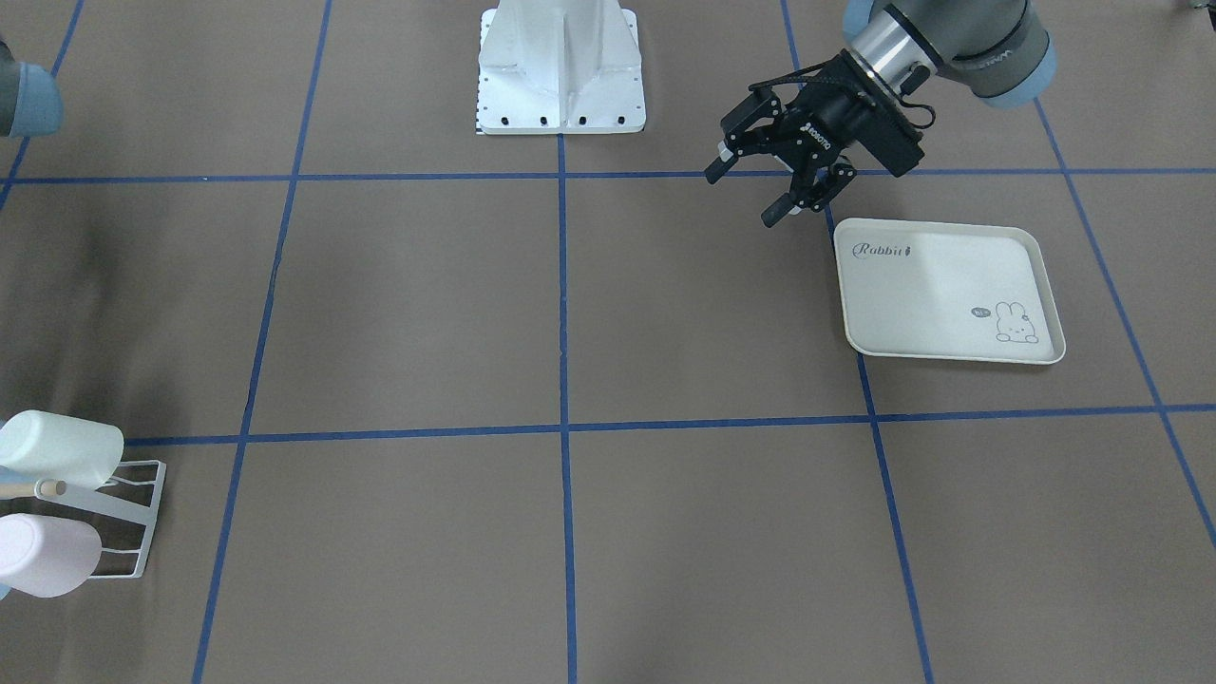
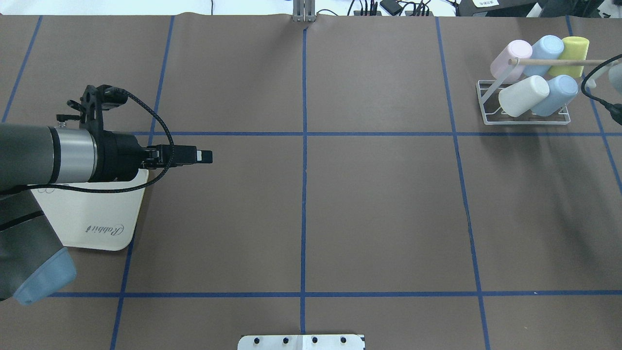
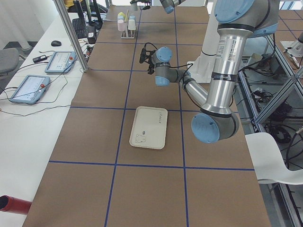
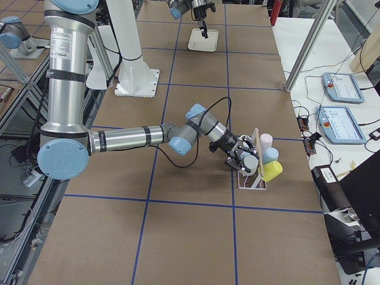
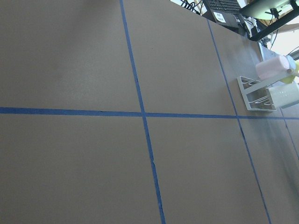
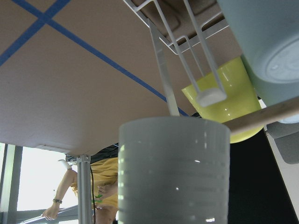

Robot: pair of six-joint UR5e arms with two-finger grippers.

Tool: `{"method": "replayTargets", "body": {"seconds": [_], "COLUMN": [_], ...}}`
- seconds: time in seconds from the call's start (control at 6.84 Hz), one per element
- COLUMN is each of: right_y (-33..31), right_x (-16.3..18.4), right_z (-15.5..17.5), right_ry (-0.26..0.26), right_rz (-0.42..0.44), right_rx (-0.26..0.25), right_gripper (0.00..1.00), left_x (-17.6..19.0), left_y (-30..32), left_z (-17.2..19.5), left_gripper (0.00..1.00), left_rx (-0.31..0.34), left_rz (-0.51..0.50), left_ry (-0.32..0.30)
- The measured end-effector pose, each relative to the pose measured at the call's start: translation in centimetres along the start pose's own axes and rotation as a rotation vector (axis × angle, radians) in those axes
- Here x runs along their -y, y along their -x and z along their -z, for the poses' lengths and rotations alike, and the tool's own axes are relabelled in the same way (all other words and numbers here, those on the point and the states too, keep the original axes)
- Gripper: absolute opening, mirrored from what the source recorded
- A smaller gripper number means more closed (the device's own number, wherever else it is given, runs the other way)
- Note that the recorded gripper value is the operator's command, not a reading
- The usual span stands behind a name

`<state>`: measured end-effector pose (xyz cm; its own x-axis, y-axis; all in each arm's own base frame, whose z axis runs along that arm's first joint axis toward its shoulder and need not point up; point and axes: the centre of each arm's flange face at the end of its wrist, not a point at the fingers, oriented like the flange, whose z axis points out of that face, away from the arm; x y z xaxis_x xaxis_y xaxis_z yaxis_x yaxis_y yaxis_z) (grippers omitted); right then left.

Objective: Transfer IKEA cup to right arm and place on rack

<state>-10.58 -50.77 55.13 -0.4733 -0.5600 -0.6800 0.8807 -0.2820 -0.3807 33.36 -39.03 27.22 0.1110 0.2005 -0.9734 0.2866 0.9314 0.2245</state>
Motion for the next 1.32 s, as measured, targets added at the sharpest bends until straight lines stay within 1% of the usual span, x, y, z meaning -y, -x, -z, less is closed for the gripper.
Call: {"method": "replayTargets", "body": {"seconds": [1.17,1.32], "right_y": [-2.4,-2.6], "right_x": [3.3,3.6], "right_z": [-2.2,-2.3], "right_ry": [0.026,0.032], "right_rz": [0.054,0.058], "right_rx": [0.021,0.021], "right_gripper": [0.0,0.04], "left_x": [-0.1,-0.1], "left_y": [0.2,0.2], "left_z": [0.1,0.1], "left_gripper": [1.0,1.0], "left_rx": [0.001,0.002], "left_rz": [0.004,0.004], "left_ry": [0.0,0.0]}}
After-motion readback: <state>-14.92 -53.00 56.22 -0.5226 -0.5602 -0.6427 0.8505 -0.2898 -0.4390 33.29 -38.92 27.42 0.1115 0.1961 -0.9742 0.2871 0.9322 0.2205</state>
